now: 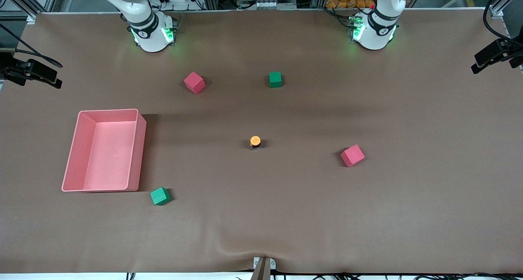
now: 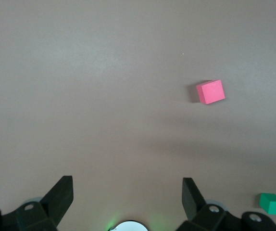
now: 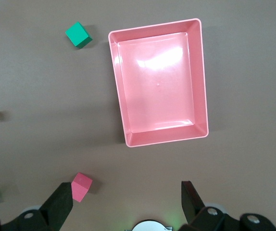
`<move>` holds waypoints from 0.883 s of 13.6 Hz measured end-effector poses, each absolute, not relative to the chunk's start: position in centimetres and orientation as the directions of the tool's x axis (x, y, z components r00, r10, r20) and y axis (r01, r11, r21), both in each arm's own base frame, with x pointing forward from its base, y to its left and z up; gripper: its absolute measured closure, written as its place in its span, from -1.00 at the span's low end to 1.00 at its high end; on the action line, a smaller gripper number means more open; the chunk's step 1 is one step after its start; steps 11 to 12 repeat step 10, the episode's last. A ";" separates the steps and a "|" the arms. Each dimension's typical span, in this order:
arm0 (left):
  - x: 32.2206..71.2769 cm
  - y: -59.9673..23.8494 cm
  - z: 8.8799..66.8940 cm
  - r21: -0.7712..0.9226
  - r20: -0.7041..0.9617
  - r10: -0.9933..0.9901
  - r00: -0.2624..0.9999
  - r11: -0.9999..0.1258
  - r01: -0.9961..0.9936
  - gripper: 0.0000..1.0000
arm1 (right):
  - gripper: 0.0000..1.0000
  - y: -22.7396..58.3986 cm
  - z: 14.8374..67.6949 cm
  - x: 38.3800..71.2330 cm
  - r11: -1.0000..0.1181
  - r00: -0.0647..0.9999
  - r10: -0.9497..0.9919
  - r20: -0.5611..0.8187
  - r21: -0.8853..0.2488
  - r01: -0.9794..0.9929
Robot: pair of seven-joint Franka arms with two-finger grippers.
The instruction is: Place and upright button with both arms
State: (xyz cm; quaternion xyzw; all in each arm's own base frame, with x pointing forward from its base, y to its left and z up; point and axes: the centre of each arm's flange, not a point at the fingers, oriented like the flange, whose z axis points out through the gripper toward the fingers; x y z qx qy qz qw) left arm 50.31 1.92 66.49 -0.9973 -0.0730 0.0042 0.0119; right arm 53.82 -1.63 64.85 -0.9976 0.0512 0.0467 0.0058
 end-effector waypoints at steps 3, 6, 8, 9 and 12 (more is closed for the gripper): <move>50.3 1.9 66.4 -0.026 -0.012 0.146 0.989 -0.989 0.145 -1.00 | -1.00 -1.6 64.8 53.8 -0.995 0.990 -0.102 -0.094 -0.007 -0.103; 50.1 1.7 66.3 -0.028 -0.028 0.141 0.990 -0.990 0.140 -1.00 | -1.00 -1.6 64.8 53.8 -0.995 0.990 -0.102 -0.094 -0.007 -0.103; 49.9 0.6 66.2 -0.032 -0.042 0.120 0.992 -0.992 0.119 -1.00 | -1.00 -1.6 64.8 53.8 -0.995 0.990 -0.102 -0.094 -0.007 -0.103; 49.9 -0.3 66.1 -0.033 -0.047 0.102 0.994 -0.994 0.101 -1.00 | -1.00 -1.6 64.8 53.8 -0.995 0.990 -0.102 -0.094 -0.007 -0.103; 49.9 -1.3 66.1 -0.034 -0.049 0.084 0.995 -0.996 0.082 -1.00 | -1.00 -1.6 64.8 53.8 -0.995 0.990 -0.102 -0.094 -0.007 -0.103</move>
